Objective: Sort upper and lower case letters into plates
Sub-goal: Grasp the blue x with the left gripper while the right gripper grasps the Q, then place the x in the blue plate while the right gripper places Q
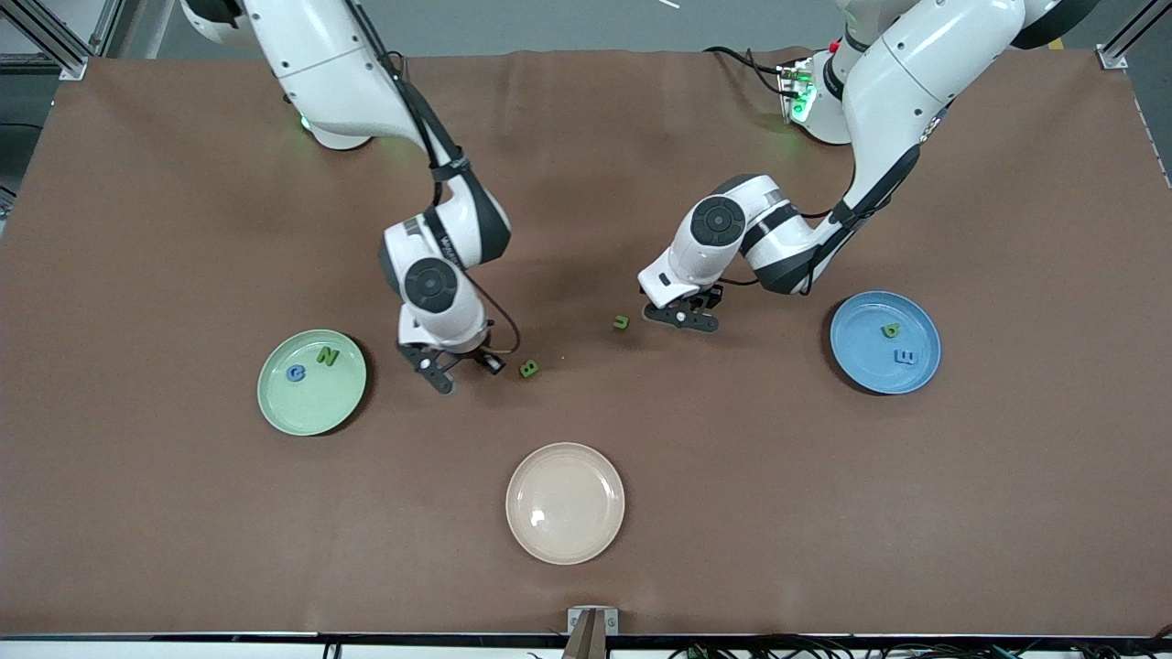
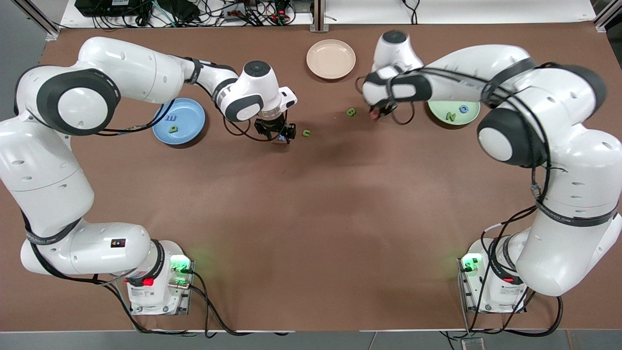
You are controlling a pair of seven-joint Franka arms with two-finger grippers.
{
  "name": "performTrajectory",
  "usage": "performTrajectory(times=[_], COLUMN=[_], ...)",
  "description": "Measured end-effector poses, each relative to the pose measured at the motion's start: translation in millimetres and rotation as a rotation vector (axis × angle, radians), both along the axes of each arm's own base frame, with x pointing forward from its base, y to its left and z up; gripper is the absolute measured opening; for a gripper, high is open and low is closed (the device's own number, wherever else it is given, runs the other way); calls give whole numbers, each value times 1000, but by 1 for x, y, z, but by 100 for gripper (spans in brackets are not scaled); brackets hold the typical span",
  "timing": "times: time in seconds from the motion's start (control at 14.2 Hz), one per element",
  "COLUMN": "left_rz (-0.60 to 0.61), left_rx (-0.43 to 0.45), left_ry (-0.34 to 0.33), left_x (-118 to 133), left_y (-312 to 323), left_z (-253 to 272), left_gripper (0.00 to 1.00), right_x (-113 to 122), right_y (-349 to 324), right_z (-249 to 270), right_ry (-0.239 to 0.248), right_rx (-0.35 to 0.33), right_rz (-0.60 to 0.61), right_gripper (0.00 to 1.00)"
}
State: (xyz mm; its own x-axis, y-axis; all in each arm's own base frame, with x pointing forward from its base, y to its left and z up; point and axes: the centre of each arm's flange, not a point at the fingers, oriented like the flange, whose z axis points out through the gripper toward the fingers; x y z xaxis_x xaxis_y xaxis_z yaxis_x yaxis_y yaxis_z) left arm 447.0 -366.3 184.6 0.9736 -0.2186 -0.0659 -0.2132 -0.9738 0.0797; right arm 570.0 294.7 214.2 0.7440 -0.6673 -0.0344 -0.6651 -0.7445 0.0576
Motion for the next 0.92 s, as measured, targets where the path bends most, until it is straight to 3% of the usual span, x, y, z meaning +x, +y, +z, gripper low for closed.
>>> performTrajectory(times=[0.21,0.42,0.71,0.92], left_rz=[4,30,60,73], left_rx=[0,5,11,14], left_ry=[-19,-22,-24,-23], left_x=[8,12,13,14], left_y=[0,-5,-9,-9], left_z=[1,-10,-12,-12], left_gripper=[70,67,51,46], right_x=[33,47,50,42], right_y=[-86,-156,-236,-255], right_z=[40,52,37,21], right_ry=[30,38,47,33], right_rx=[26,48,65,63], right_rz=[86,171,253,269], right_gripper=[36,36,36,36])
